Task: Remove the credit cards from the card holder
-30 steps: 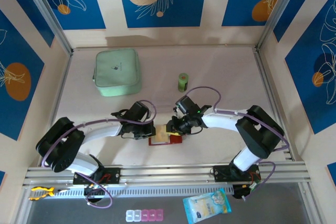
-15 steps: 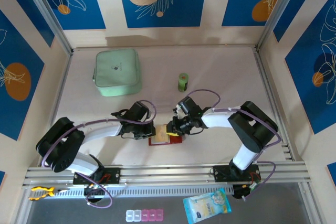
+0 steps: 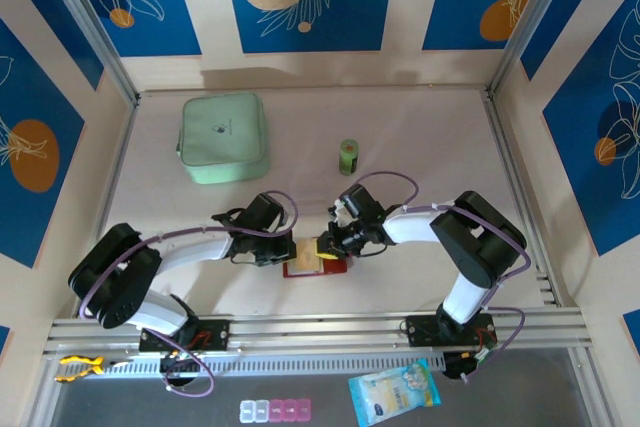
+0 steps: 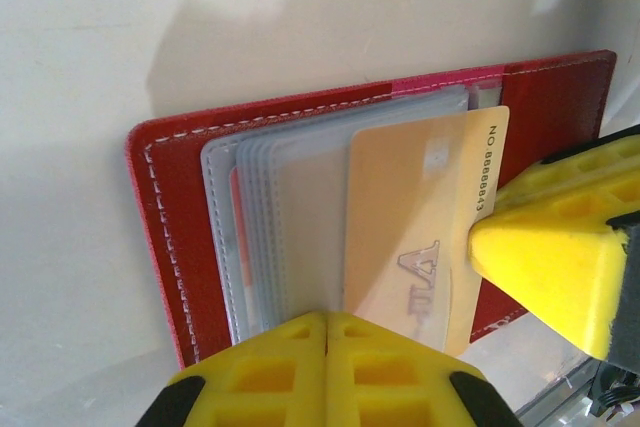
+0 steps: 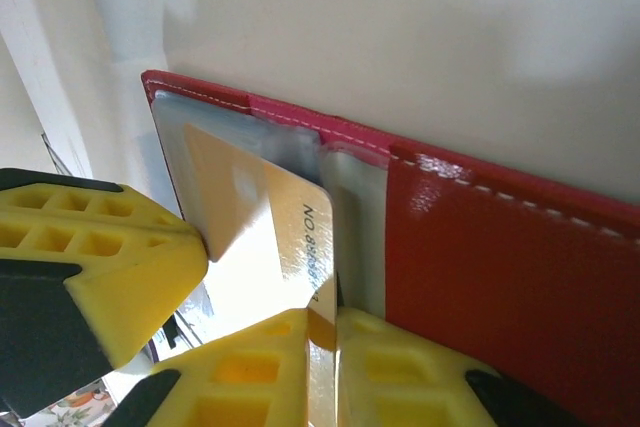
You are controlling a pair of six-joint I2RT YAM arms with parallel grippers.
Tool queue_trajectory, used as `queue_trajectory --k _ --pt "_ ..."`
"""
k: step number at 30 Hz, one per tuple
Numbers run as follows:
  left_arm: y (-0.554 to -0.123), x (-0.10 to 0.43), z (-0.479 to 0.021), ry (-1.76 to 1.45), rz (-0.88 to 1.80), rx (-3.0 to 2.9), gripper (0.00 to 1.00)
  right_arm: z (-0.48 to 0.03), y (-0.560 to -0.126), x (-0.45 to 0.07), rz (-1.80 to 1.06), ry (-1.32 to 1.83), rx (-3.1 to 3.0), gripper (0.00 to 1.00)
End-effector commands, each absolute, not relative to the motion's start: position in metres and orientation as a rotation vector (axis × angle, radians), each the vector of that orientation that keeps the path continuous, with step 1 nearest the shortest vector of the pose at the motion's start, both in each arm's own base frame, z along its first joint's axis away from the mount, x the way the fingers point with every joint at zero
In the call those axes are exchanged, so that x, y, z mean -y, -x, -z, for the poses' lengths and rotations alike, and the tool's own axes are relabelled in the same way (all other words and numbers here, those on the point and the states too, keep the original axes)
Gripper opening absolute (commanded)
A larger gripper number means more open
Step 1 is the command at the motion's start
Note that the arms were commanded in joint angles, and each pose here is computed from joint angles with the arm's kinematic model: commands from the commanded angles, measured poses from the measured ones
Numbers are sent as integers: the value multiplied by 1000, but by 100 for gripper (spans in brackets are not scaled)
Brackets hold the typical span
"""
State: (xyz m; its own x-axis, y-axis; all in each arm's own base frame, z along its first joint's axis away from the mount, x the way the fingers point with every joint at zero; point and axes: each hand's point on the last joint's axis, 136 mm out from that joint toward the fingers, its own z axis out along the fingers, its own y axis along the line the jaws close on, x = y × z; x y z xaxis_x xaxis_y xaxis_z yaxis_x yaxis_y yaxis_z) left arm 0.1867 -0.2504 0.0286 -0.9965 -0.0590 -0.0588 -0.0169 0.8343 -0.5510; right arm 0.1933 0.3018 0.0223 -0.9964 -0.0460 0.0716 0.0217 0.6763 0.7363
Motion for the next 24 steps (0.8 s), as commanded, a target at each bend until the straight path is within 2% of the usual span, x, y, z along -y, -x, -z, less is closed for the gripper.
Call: queue_trajectory --k 1,16,24 --pt "-173 230 -7 90 724 -3034 5 -17 -189 -294 1201 -9 2798 8" --pt "-173 231 -8 80 727 -3032 5 -32 -194 -255 1107 -31 2874 7" --pt "-174 233 -9 77 733 -3031 5 -39 -196 -257 1090 -80 2887 7"
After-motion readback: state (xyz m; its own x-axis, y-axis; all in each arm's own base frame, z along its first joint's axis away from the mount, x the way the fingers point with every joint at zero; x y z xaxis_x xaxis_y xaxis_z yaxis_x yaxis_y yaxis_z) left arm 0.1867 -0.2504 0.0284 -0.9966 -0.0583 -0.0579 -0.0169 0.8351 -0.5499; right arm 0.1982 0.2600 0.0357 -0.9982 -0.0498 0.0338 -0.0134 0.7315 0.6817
